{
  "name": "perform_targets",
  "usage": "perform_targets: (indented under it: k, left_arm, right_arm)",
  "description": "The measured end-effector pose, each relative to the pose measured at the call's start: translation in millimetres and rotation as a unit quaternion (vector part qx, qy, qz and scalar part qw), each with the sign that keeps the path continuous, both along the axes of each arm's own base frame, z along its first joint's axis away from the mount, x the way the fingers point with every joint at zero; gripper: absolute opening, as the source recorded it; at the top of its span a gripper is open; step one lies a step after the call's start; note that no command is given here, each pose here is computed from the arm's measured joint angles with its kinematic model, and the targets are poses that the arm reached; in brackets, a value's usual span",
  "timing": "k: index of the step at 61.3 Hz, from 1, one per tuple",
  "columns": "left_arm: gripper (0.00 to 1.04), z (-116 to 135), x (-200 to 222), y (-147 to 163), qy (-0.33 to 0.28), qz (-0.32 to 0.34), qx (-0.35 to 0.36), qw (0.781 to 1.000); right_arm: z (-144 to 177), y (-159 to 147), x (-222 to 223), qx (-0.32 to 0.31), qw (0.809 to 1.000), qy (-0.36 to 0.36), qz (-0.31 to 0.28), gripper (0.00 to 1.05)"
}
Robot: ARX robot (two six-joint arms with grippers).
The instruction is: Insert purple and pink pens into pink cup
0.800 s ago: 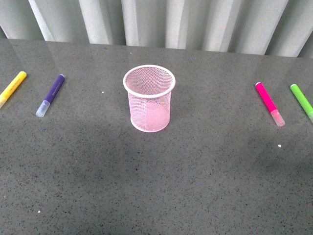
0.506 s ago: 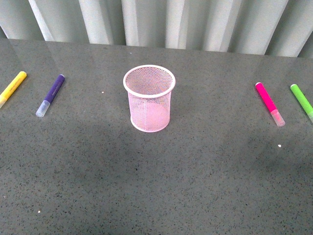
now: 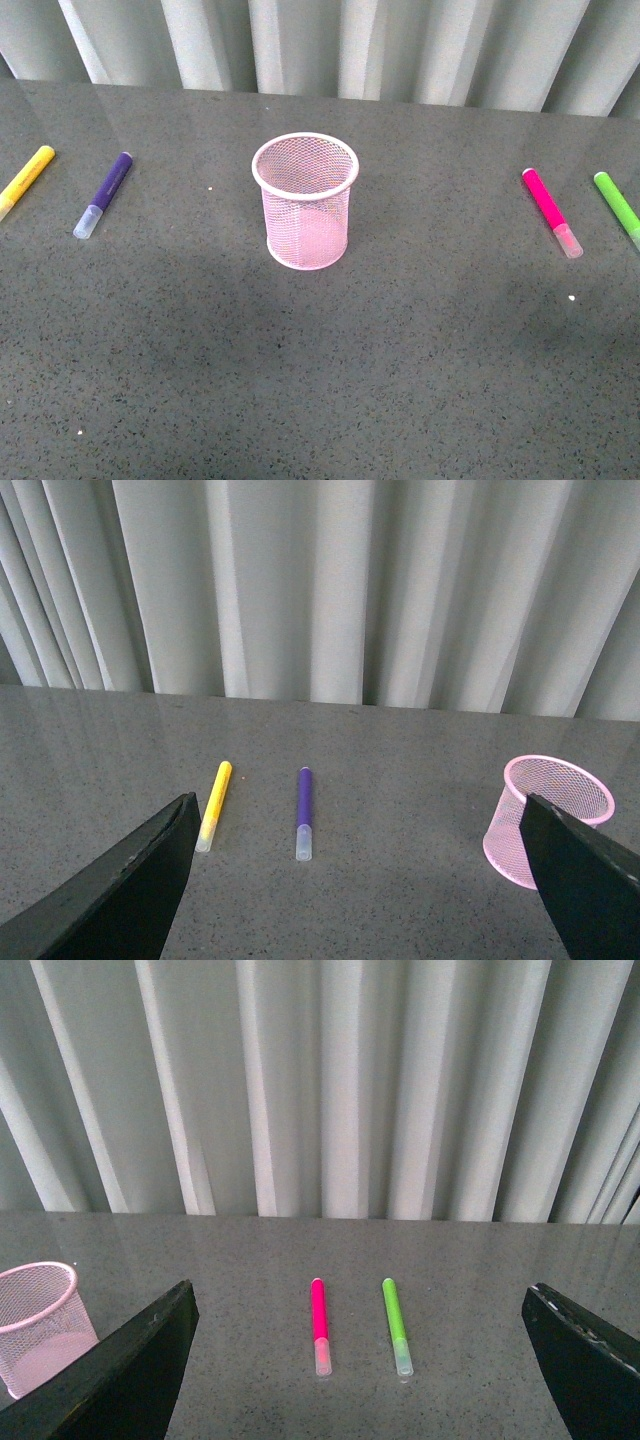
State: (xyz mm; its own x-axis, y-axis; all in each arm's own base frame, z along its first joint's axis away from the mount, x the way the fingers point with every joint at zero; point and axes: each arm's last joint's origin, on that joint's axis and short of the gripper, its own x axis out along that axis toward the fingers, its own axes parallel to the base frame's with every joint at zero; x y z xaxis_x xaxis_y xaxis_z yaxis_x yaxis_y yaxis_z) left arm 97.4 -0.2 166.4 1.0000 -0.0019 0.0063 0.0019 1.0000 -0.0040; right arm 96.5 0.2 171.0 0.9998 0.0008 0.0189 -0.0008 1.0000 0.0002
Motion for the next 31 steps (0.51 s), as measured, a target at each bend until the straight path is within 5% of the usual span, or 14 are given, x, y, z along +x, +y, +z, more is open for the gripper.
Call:
perform_targets:
  k: [31]
  left_arm:
    - [0.98,0.0,0.0,0.0,0.0,0.0,0.0,1.0]
  right_arm:
    - [0.0,0.0,0.0,0.0,1.0,0.0,0.0,0.98]
